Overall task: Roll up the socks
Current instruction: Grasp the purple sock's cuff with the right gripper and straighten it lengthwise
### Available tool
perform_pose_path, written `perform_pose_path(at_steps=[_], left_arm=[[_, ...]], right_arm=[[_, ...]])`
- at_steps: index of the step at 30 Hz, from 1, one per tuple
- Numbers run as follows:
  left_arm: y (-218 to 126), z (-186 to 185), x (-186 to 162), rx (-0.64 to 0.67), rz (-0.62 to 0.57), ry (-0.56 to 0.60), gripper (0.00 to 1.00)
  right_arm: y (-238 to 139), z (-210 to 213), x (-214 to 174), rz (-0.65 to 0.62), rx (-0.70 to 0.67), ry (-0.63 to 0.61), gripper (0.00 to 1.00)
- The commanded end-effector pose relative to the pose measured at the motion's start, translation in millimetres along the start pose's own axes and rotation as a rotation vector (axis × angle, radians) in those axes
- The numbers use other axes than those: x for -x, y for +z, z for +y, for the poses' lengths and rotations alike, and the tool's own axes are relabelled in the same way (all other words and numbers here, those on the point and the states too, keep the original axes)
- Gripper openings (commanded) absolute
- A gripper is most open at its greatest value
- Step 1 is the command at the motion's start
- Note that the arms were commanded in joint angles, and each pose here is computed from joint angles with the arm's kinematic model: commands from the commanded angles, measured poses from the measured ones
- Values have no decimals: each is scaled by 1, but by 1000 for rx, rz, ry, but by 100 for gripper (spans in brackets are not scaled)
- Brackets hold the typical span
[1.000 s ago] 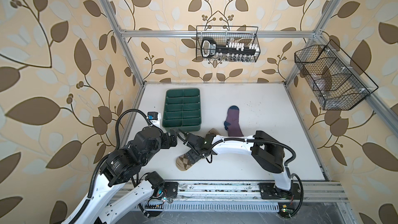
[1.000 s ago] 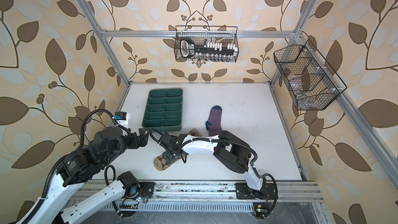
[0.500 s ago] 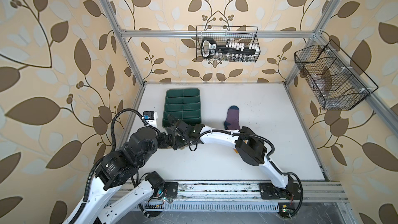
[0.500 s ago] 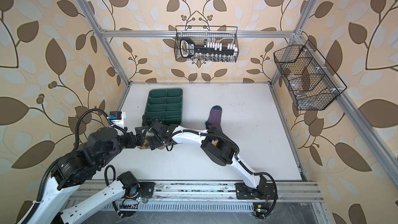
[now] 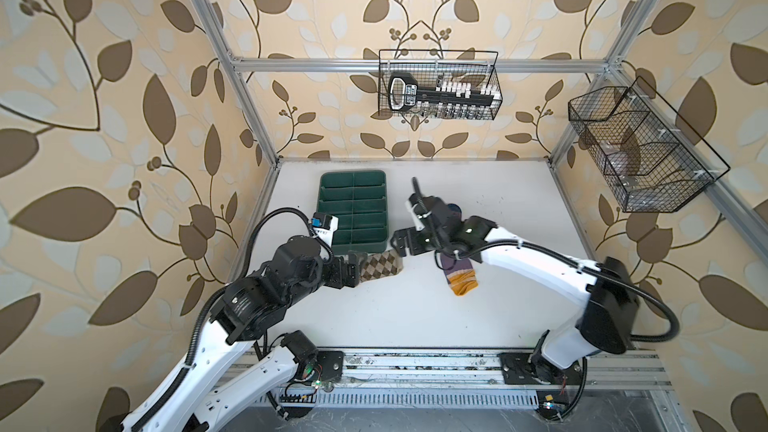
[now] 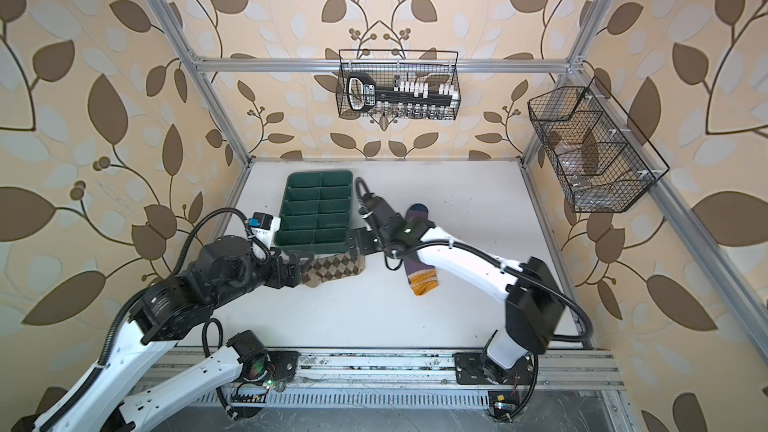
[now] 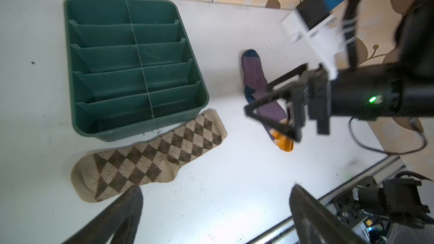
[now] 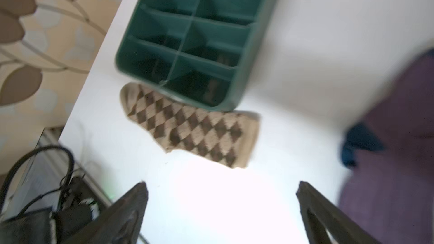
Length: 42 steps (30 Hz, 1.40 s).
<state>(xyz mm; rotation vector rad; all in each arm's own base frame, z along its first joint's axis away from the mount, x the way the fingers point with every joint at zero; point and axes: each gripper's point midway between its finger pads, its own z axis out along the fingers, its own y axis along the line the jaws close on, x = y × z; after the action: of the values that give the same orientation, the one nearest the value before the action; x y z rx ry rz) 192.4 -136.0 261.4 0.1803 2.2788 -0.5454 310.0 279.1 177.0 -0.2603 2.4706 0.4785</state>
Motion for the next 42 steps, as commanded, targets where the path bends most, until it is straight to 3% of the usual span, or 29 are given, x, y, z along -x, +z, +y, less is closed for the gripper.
perform_pose_path(at_steps=[1, 6, 11, 19, 26, 31, 36, 42], left_arm=[[27, -21, -7, -89, 72, -13, 97], [62, -32, -21, -124, 167, -49, 86], [84, -37, -25, -120, 210, -53, 82], [100, -36, -32, -95, 238, -82, 80], [84, -25, -18, -31, 181, -10, 83], [70, -22, -3, -17, 116, 101, 88], [59, -34, 6, -95, 53, 224, 91], [41, -43, 17, -187, -126, 288, 91]], right_arm=[[6, -93, -61, 156, -249, 46, 100], [4, -156, -95, 168, -287, 202, 97], [15, -183, -111, 174, -307, 288, 93], [44, -174, -132, 253, -261, 292, 70], [51, -123, -165, 283, -191, 248, 64], [49, -84, -172, 298, -154, 150, 68], [6, -88, -112, 163, -223, -4, 81], [-64, -72, -53, -73, -292, -357, 90]])
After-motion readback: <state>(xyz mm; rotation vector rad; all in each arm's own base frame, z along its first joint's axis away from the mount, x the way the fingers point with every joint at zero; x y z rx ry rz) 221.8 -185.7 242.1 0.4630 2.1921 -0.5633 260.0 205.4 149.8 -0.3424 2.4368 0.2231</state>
